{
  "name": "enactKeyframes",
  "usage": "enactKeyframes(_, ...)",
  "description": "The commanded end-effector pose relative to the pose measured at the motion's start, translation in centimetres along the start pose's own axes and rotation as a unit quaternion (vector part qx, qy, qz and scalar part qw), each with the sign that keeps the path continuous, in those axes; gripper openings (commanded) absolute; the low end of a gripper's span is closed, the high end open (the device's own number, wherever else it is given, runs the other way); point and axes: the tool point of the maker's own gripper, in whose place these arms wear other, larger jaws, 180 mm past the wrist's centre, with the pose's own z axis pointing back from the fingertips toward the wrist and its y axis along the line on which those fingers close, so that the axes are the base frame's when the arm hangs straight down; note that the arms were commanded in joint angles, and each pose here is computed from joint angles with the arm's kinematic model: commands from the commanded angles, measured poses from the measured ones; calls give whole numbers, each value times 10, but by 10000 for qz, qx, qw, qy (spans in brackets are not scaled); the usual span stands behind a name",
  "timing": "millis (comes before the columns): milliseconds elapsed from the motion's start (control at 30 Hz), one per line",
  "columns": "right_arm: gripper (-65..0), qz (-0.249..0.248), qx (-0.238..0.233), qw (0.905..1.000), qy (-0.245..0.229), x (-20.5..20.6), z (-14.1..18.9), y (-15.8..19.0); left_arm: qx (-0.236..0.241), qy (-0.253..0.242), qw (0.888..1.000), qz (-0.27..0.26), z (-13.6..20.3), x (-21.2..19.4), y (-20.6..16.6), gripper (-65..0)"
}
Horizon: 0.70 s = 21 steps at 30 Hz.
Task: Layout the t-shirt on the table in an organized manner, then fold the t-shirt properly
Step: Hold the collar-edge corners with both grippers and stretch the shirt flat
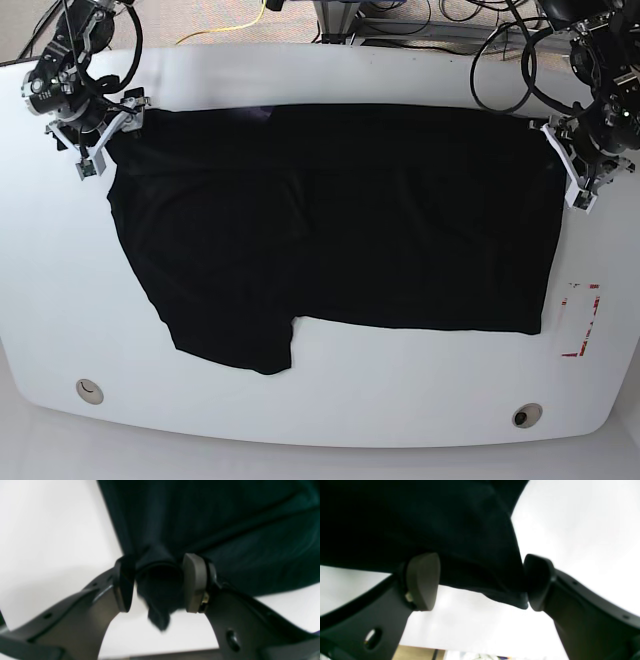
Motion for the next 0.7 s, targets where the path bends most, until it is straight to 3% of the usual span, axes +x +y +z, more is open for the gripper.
enactKeyframes(0,-147,-4,-81,9999,-140,6,3,-8,87,-128,9998,-89,6,7,6,-364)
enactKeyframes(167,-151,-138,-6,9999,-47,0,-4,-9,69,-101,9999,-62,5,5,5,-364)
enactKeyframes(267,-190,-193,27,9998,-18,0,-8,-9,65,-87,9999,-62,5,3,5,-364)
enactKeyframes(667,-571,-285,80,9996,-18,1,-13,-11,223,-37,9997,105,11,-7,16,-364)
